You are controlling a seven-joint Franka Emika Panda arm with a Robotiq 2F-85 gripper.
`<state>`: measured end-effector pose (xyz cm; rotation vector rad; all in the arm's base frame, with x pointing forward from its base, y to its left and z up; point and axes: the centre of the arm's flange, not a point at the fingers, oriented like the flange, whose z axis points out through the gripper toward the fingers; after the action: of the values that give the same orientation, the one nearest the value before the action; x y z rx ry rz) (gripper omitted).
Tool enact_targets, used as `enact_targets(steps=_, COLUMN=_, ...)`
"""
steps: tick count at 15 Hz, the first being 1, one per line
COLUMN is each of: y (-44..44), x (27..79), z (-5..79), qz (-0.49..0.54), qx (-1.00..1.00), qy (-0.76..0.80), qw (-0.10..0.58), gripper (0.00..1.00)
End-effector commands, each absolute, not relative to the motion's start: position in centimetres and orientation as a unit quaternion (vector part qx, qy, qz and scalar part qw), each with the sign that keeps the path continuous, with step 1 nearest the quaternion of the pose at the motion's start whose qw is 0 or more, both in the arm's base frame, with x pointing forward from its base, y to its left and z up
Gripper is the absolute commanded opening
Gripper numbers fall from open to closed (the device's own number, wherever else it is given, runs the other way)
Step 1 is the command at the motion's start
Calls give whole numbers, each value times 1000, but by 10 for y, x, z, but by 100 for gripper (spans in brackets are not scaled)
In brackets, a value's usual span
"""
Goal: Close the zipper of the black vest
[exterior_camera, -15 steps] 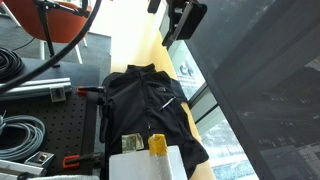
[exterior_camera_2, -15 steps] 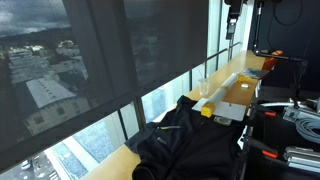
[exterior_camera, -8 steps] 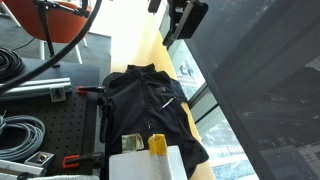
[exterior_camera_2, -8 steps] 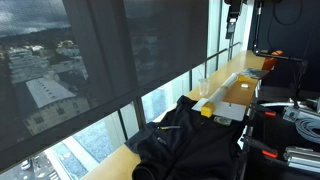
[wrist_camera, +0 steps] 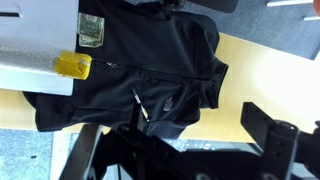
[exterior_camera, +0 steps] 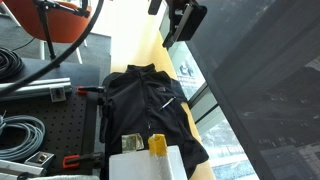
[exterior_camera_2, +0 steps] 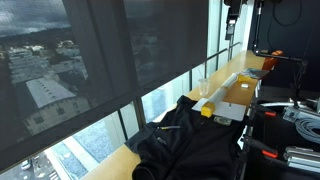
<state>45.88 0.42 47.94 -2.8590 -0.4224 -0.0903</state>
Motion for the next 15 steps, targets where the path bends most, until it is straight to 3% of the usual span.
enact_targets(steps=1, y=15, x=477, z=454, qz=-52, qx=-980, qy=-162, qw=103, gripper=100)
enact_targets(steps=7, y=48, x=502, z=379, qz=-82, qx=-980, qy=-177, qw=45, gripper=100)
enact_targets(steps=15, y=44, x=529, z=262, qz=-55, qx=-990, qy=-125, qw=25, gripper=100)
